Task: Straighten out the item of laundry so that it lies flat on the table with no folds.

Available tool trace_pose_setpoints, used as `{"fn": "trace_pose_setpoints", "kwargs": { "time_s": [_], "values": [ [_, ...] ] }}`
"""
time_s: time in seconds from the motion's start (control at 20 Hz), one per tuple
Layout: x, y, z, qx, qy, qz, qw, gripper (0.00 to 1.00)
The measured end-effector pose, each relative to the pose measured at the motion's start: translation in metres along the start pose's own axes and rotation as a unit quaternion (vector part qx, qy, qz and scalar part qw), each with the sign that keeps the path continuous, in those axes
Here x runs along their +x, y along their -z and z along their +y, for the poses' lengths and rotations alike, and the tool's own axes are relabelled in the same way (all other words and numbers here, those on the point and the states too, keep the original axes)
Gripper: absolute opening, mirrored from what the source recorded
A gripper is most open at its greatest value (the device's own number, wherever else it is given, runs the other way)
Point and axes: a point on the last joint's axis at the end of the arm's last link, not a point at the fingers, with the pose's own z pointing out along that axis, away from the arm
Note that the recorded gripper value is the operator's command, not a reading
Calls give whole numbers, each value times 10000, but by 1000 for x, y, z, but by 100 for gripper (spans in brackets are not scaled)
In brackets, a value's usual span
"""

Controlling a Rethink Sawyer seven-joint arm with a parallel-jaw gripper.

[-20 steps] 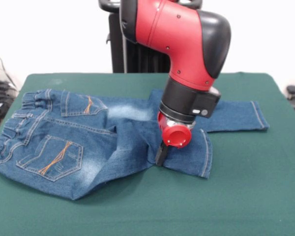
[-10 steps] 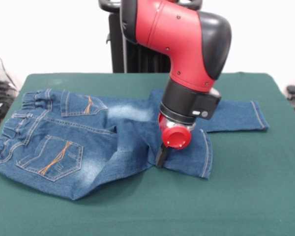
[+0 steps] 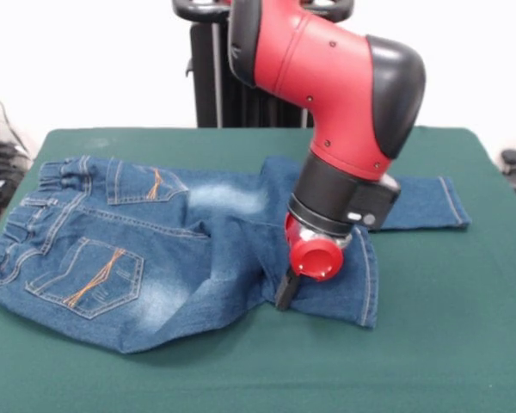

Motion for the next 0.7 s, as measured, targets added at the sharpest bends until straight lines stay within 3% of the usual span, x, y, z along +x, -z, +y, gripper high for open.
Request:
{"fn": "trace_pose_setpoints", "kwargs": {
  "time_s": [0.3,0.7],
  "values": [
    [12,-1,19,75,-77,-118,9999,0],
    [32,-3,51,-106,-178,-118,9997,0]
  ]
}}
